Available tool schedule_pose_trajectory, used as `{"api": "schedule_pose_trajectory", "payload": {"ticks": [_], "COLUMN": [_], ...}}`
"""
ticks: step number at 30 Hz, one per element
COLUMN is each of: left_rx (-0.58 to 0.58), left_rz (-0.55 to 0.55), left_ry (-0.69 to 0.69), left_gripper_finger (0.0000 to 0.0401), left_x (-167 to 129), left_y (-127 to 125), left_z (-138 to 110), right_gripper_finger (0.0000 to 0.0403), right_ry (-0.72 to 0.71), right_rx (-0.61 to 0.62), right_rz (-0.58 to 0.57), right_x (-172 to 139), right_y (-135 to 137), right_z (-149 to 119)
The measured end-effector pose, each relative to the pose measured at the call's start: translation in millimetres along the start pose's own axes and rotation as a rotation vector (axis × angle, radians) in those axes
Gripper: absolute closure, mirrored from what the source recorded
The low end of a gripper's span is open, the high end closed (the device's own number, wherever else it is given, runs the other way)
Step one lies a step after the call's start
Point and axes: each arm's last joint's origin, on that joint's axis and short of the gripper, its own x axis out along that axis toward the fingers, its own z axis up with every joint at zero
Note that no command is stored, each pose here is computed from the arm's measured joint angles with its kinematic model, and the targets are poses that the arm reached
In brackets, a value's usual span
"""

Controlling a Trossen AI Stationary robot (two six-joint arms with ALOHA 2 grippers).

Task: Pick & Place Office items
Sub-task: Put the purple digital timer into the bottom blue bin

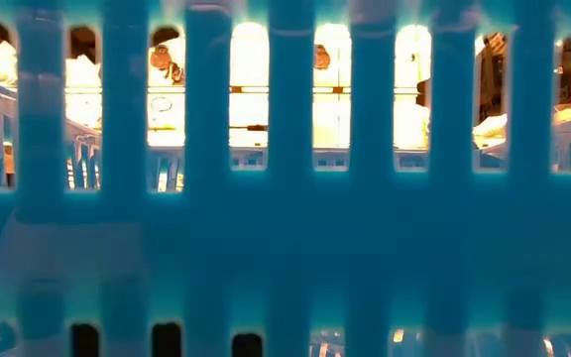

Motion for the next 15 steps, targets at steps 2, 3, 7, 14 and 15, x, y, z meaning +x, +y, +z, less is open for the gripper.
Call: {"api": "schedule_pose_trajectory", "payload": {"ticks": [2,3,7,14,15], "left_rx": [-0.015,-0.025,-0.070,-0.054,-0.050], "left_rz": [0.007,0.012,0.031,0.044,0.056], "left_ry": [-0.012,-0.012,0.014,0.023,0.022], "left_gripper_finger": [0.0387,0.0391,0.0398,0.0376,0.0376], "left_x": [-5.0,-6.9,-10.5,-11.7,-11.7], "left_y": [6.0,8.7,15.6,17.3,17.6], "left_z": [-4.2,-6.5,-14.7,-17.2,-17.2], "right_gripper_finger": [0.0201,0.0201,0.0198,0.0201,0.0201], "right_ry": [0.012,0.012,0.015,0.047,0.062], "right_rx": [-0.045,-0.061,-0.111,-0.114,-0.117], "right_rz": [0.010,0.015,0.029,0.032,0.034], "right_x": [-1.9,-3.1,-9.8,-20.7,-22.4], "right_y": [0.7,1.0,-0.2,-5.6,-6.4], "right_z": [-0.2,0.5,3.6,5.2,4.2]}}
